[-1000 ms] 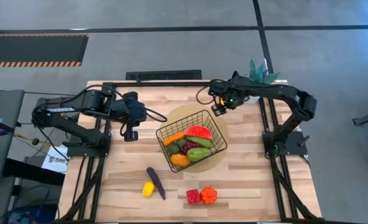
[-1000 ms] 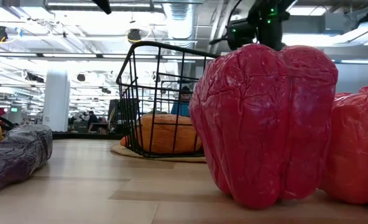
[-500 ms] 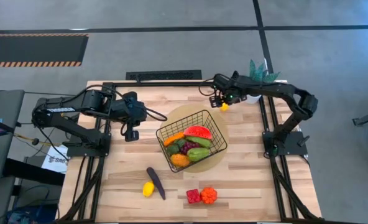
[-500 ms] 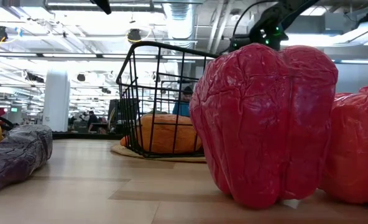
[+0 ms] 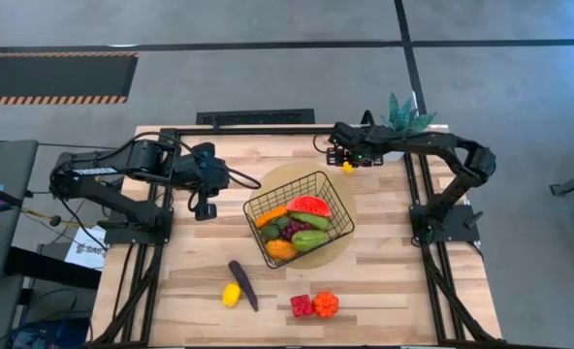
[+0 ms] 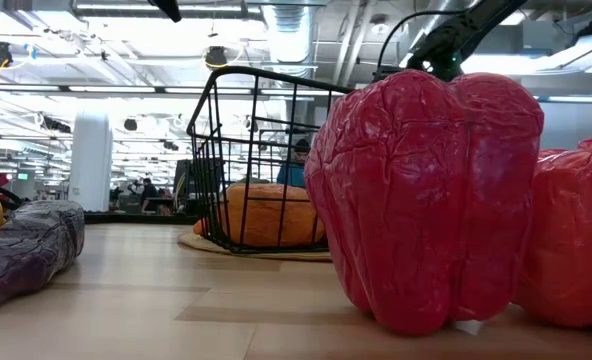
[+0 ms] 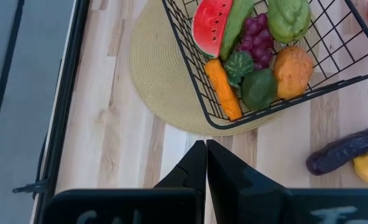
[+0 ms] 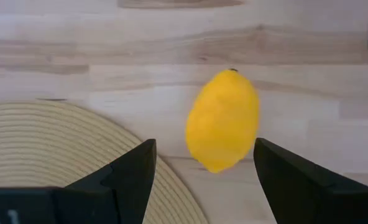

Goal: Build produce basket
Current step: Put the top yellow lemon into the wire basket

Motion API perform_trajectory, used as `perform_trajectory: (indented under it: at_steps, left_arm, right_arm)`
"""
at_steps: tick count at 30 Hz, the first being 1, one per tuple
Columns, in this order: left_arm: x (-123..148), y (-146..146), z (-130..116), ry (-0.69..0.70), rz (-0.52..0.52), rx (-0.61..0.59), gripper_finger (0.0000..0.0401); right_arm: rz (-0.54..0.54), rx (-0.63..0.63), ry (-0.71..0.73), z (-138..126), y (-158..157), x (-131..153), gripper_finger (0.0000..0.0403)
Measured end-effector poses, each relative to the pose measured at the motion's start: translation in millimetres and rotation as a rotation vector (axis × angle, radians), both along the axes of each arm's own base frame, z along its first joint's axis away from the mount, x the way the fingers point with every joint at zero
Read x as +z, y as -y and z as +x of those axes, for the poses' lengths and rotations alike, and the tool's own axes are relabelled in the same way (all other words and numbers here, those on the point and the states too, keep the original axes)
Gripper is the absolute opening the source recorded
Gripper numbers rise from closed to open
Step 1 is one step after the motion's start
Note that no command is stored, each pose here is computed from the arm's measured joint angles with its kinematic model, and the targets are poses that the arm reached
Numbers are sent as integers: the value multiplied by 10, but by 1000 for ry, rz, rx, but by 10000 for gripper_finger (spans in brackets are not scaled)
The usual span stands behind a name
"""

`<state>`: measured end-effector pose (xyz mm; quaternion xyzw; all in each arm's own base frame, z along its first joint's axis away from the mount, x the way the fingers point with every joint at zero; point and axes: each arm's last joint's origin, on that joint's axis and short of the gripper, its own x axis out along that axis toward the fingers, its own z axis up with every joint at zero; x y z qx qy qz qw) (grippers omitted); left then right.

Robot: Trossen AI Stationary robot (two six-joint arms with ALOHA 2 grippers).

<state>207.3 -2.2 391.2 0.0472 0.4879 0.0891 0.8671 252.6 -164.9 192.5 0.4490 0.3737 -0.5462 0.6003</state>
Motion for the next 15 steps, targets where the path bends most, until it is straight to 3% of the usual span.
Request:
perform_trajectory:
  at_steps: [15]
  left_arm:
    - [-3,1,-4,-6,-4,-7,0]
  right_arm:
    - [127,31,-94,120,88,-528,284]
